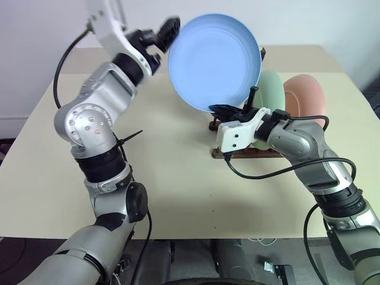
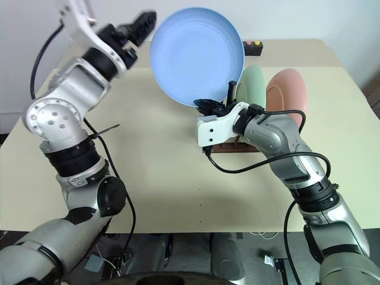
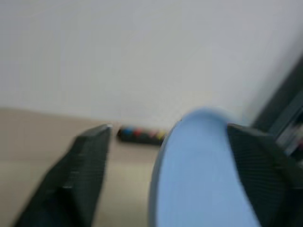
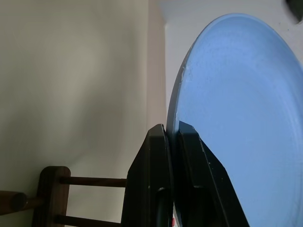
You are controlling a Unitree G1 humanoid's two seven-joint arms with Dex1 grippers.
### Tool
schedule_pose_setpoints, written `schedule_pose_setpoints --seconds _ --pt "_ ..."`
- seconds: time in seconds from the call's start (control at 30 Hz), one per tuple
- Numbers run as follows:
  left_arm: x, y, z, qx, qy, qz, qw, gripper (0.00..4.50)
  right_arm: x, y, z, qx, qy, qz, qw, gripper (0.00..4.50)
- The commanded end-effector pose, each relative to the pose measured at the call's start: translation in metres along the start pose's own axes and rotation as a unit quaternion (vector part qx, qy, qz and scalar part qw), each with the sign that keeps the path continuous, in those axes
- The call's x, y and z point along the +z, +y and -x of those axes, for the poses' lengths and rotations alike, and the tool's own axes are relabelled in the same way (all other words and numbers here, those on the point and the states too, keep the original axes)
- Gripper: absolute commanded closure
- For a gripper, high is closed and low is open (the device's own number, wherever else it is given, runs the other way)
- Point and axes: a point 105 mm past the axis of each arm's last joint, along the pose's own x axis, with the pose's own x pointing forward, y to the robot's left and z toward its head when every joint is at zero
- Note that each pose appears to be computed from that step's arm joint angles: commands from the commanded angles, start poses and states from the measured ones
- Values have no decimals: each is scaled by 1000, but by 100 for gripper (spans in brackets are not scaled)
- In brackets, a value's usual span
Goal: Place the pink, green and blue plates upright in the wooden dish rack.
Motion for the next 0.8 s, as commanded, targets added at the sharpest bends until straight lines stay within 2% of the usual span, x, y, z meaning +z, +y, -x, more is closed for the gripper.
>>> schedule_pose_setpoints --seconds 0.03,0.07,0.2,0.27,0.37,0.53,0.67,0.77,0.8 --pt "31 12 15 -9 -67 -26 997 3 2 -20 7 -40 -4 22 999 450" --pt "33 17 17 -5 -72 -31 997 3 2 -21 7 -41 -4 24 999 450" --pt "39 68 35 64 -72 -59 994 3 2 -32 10 -63 -13 33 997 450" --pt "19 92 48 87 -17 -125 988 3 8 -45 12 -93 -34 21 995 450" --pt "-14 106 63 82 57 -184 978 3 17 -66 15 -136 -70 -33 988 450" --pt "-60 110 81 56 138 -215 965 3 34 -92 25 -173 -144 -119 967 450" --pt "-81 107 87 42 166 -214 962 3 50 -105 35 -185 -209 -203 938 450" --pt "-97 90 92 -16 182 -238 954 3 62 -112 43 -179 -269 -320 891 450" --pt "-102 82 93 -41 179 -238 954 3 62 -111 45 -171 -285 -372 867 450"
